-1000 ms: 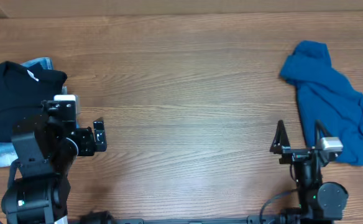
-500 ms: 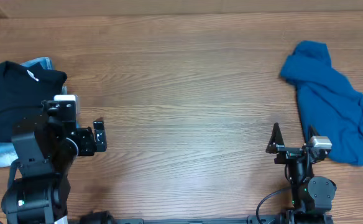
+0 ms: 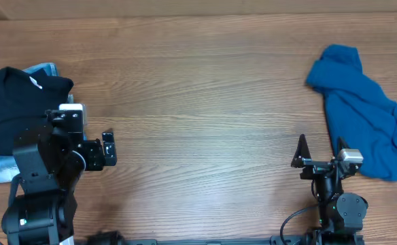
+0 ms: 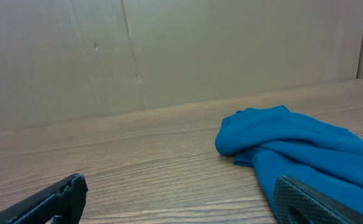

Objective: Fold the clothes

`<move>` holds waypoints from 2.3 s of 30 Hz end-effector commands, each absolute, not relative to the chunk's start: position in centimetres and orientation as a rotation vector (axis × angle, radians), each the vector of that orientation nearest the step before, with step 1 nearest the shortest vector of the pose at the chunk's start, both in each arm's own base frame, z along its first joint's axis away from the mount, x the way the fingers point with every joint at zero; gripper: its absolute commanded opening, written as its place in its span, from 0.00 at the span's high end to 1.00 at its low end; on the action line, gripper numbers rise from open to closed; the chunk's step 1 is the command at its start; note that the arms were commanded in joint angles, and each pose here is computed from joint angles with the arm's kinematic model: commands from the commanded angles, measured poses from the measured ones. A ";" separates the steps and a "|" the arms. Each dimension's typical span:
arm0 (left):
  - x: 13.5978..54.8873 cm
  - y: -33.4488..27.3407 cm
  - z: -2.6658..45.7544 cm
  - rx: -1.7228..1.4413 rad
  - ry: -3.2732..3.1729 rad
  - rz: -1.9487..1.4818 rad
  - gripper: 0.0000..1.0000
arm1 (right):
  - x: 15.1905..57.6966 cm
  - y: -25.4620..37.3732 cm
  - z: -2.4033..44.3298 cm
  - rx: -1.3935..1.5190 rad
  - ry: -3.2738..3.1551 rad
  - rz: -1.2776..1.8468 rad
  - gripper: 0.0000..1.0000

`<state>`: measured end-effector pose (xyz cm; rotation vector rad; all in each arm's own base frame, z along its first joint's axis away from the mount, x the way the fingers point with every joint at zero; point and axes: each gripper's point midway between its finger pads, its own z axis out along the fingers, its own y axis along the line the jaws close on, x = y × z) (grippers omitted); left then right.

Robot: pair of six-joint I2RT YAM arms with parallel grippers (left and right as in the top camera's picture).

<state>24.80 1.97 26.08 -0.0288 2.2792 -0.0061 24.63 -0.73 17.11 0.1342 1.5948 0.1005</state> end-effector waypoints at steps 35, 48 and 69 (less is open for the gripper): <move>24.6 -1.0 15.9 0.015 1.637 -0.100 0.00 | 24.6 -1.1 17.0 0.150 1.589 0.090 0.00; 24.6 -1.0 15.8 0.013 1.638 -0.098 0.00 | 24.6 -1.1 16.9 0.150 1.589 0.090 0.00; 24.6 -1.0 15.8 0.013 1.638 -0.098 0.00 | 24.6 -1.1 17.0 0.150 1.589 0.090 0.00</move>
